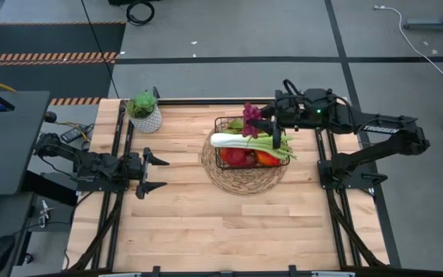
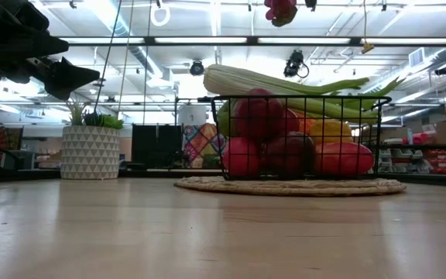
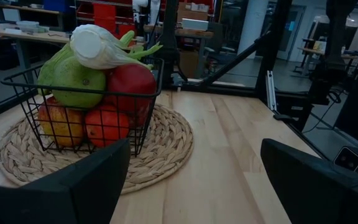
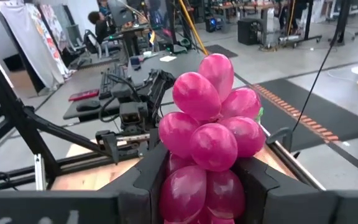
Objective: Build produce basket
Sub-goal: Put the red grapes into the black wire basket
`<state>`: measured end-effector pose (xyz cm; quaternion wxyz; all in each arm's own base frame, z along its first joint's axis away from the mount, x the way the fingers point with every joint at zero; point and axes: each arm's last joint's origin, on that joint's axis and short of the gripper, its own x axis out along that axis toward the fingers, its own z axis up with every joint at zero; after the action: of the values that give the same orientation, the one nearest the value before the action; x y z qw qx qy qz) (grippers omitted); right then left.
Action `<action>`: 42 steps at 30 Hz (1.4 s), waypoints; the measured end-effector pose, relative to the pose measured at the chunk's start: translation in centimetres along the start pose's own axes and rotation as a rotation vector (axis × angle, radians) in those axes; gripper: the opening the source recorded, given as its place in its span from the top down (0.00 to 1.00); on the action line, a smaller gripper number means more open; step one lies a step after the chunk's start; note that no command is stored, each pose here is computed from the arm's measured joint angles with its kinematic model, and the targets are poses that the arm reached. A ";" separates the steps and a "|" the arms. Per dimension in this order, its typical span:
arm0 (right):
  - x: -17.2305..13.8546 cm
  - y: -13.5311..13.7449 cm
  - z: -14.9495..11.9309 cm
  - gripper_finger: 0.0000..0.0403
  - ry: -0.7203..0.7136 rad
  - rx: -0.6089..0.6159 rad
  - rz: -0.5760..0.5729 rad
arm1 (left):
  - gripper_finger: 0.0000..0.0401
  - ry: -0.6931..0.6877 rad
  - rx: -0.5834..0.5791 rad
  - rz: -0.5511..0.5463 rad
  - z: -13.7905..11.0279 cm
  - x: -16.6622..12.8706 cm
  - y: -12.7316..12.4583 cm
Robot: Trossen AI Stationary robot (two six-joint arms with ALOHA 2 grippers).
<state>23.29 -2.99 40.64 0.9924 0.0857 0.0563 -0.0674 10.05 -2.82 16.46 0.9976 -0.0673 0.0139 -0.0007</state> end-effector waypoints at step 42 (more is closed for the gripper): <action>4.2 5.3 -8.4 0.66 0.764 -1.749 -0.204 | 0.08 -0.001 0.000 0.000 0.0 0.0 0.0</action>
<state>27.31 3.13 32.80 0.6090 -0.6744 0.4137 -0.0552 10.05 -2.82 16.46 0.9976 -0.0674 0.0136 -0.0008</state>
